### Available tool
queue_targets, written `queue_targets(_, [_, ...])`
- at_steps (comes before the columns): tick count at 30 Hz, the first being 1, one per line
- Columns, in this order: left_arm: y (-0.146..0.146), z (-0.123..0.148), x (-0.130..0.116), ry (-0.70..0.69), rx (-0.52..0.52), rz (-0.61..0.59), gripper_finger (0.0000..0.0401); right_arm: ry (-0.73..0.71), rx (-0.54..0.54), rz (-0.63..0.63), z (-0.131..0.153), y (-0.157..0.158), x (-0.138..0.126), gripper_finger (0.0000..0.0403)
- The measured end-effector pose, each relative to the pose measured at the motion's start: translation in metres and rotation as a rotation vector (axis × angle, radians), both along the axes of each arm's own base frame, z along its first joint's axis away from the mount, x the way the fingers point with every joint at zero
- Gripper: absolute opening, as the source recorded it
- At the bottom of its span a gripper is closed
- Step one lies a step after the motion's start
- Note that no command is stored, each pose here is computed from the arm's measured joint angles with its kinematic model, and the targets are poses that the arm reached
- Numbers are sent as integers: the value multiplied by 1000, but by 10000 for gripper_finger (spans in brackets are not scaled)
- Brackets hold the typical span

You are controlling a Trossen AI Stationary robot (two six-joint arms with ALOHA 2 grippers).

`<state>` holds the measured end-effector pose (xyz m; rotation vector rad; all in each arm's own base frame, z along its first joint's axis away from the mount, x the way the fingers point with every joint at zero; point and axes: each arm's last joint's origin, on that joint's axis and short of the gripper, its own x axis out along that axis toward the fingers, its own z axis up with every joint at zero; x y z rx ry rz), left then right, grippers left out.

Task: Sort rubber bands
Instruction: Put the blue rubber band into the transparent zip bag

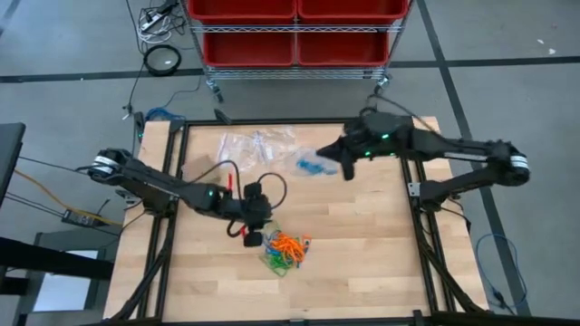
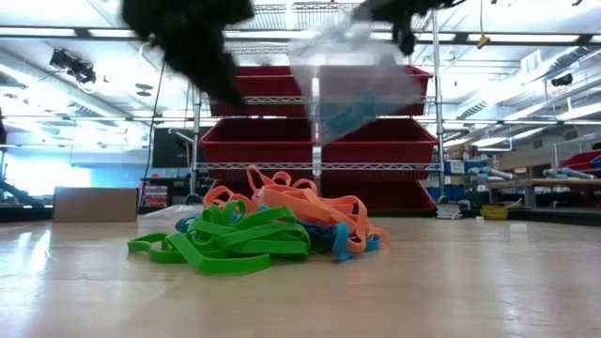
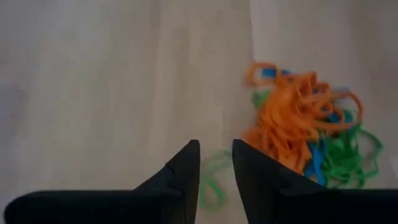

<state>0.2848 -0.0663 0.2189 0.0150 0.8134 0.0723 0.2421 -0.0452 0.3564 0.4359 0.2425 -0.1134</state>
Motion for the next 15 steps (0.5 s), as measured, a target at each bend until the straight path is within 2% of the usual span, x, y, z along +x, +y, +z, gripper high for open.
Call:
queue_targets(6, [-4,-47,-18,-128,-149,79,104,-132,-8,8,29,4,-40,0])
queue_targets(11, [-4,-62,-28,-156,-221,94,104,-145,-2,12,36,8,-59,0])
queue_targets(15, [-6,-65,-29,-137,-266,75,104,-112,6,13,33,10,-63,0])
